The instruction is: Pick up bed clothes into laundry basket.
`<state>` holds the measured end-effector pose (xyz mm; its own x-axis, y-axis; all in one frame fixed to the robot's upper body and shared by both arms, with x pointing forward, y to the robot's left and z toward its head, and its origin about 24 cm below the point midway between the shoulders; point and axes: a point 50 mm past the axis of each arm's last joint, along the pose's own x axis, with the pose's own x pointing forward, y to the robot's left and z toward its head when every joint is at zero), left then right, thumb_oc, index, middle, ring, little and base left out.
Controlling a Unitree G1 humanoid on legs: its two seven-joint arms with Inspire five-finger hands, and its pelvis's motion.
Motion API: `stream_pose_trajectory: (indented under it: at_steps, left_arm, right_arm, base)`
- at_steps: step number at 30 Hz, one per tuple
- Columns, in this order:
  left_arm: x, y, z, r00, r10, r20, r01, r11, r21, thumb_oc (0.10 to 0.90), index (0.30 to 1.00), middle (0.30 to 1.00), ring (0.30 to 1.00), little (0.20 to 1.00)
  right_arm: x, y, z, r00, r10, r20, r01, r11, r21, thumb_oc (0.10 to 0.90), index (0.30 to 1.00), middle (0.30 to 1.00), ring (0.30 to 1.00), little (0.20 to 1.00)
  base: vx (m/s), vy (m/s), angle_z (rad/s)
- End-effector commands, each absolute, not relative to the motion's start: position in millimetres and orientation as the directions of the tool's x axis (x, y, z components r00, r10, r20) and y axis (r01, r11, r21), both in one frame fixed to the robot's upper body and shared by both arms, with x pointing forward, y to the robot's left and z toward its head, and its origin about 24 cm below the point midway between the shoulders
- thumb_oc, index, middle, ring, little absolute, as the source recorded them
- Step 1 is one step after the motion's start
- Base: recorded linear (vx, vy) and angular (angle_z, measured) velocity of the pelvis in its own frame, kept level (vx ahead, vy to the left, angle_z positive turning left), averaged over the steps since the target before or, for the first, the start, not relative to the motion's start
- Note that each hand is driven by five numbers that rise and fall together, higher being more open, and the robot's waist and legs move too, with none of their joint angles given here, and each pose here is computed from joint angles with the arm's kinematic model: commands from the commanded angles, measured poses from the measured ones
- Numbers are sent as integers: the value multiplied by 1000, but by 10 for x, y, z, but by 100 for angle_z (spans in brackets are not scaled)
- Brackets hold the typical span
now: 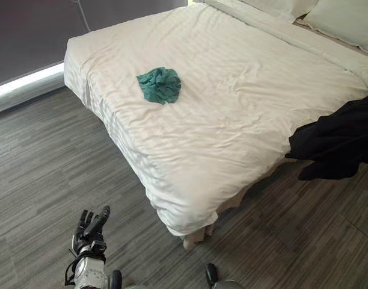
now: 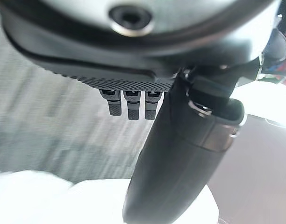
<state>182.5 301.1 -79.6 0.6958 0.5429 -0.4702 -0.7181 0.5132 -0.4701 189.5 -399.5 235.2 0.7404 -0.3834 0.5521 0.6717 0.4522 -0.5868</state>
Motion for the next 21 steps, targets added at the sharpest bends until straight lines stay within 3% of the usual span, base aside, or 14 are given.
stream_pose_trajectory:
  at_steps: [1,7,10,17,21]
  left_arm:
    - [2088,3599,-78,769,620,-156,-622,668,-408,800,900,900,900,900]
    - [2289,3589,194,868,492,-71,-494,835,-241,800,900,900,900,900]
    - [2610,3455,571,907,414,74,-393,896,-207,800,900,900,900,900]
    - [3000,3103,1097,910,303,283,-246,944,-221,800,900,900,900,900]
    - [3025,3036,1205,900,281,334,-214,951,-224,800,900,900,900,900]
  right_arm:
    - [1773,-3890,2877,555,-312,771,804,437,-403,400,300,300,300,300]
    - [1801,-3921,2662,564,-365,741,799,469,-377,400,300,300,300,300]
    - [1733,-4053,2667,572,-394,720,803,450,-392,400,300,300,300,300]
    - [1644,-4132,2627,568,-421,707,809,442,-387,400,300,300,300,300]
    - [1642,-4077,2775,543,-374,751,818,437,-374,400,300,300,300,300]
  base:
    - [122,380,1]
    - [79,649,-2]
    - [282,815,32]
    - [215,194,-2]
    - [248,18,-18]
